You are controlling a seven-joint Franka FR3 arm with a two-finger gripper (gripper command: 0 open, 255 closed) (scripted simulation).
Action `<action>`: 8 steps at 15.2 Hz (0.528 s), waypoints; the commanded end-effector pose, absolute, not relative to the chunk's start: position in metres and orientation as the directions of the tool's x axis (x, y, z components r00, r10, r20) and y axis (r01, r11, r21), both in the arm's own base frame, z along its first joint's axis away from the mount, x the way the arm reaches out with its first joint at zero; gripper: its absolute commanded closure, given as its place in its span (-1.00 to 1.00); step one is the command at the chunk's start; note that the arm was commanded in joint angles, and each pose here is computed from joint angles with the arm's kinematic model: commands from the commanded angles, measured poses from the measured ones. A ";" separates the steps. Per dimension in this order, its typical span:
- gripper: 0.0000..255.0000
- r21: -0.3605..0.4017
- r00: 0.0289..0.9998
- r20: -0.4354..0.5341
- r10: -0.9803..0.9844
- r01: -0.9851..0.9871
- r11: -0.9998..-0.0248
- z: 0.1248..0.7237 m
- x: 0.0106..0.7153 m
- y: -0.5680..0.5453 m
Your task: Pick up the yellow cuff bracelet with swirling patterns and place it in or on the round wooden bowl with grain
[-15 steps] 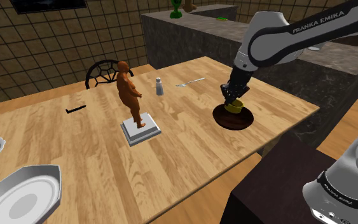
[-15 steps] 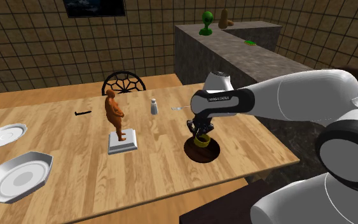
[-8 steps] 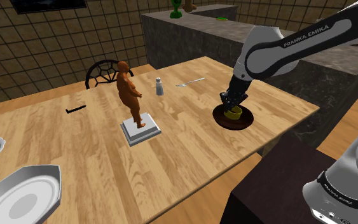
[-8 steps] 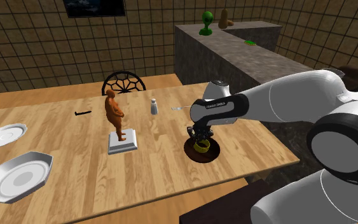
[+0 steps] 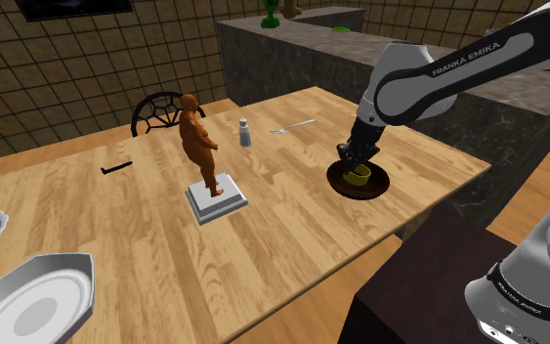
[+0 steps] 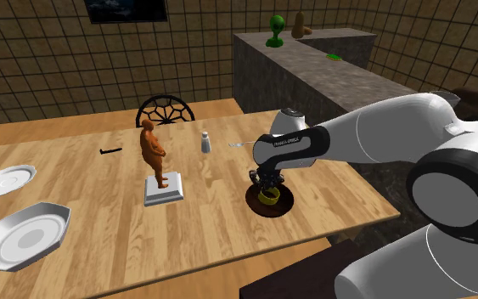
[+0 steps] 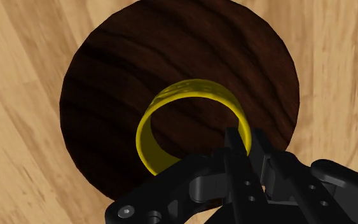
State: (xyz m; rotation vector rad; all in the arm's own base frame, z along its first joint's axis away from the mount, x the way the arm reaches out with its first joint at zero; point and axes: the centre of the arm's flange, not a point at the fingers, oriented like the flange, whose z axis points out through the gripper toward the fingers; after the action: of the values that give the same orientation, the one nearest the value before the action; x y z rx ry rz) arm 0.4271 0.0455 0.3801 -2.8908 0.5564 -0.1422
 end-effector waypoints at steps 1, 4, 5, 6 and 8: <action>-1.00 -0.208 0.925 0.057 -0.376 -0.358 -0.911 0.380 0.427 0.046; -1.00 -0.208 0.925 0.057 -0.376 -0.358 -0.911 0.380 0.427 0.046; -1.00 -0.208 0.925 0.057 -0.376 -0.358 -0.911 0.380 0.427 0.046; -1.00 -0.208 0.925 0.057 -0.376 -0.358 -0.911 0.380 0.427 0.046; -1.00 -0.208 0.925 0.057 -0.376 -0.358 -0.911 0.406 0.424 0.041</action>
State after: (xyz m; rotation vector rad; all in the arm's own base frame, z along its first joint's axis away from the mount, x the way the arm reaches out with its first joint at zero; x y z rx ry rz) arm 0.4267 0.0433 0.3959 -2.8904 0.5566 -0.1445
